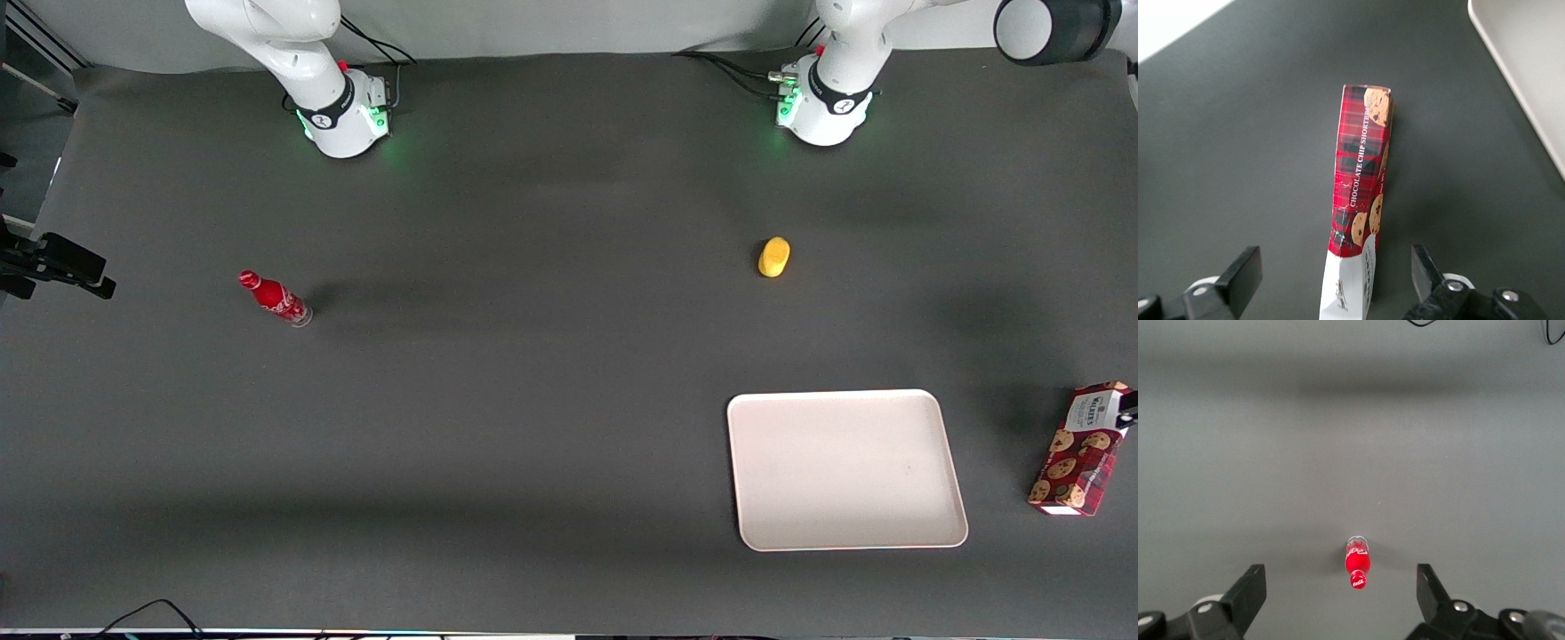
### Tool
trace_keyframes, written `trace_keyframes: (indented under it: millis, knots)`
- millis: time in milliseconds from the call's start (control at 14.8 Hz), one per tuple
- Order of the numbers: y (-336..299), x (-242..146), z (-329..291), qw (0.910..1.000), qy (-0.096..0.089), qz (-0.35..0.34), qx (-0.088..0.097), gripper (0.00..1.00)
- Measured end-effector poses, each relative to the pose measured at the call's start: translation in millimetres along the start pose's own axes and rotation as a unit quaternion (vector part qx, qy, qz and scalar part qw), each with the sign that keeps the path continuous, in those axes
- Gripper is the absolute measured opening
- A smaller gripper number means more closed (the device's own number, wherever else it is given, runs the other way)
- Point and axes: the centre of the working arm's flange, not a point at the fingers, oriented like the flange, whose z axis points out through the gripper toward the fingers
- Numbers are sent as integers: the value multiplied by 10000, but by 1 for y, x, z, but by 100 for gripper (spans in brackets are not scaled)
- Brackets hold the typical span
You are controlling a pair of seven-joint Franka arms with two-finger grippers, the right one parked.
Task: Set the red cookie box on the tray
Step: 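Close the left gripper on the cookie box end and lift it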
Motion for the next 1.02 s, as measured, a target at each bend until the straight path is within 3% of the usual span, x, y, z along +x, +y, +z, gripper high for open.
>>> trace_keyframes:
  millis: [542,746,949,1017]
  knots:
    - [8,-9,76,9995,-226,134,-191,100]
    - [8,-6,90,9998,-142,159,-49,100]
    - [13,-4,104,9997,-142,198,-38,99]
    - [14,-3,105,9997,-145,203,-41,91]
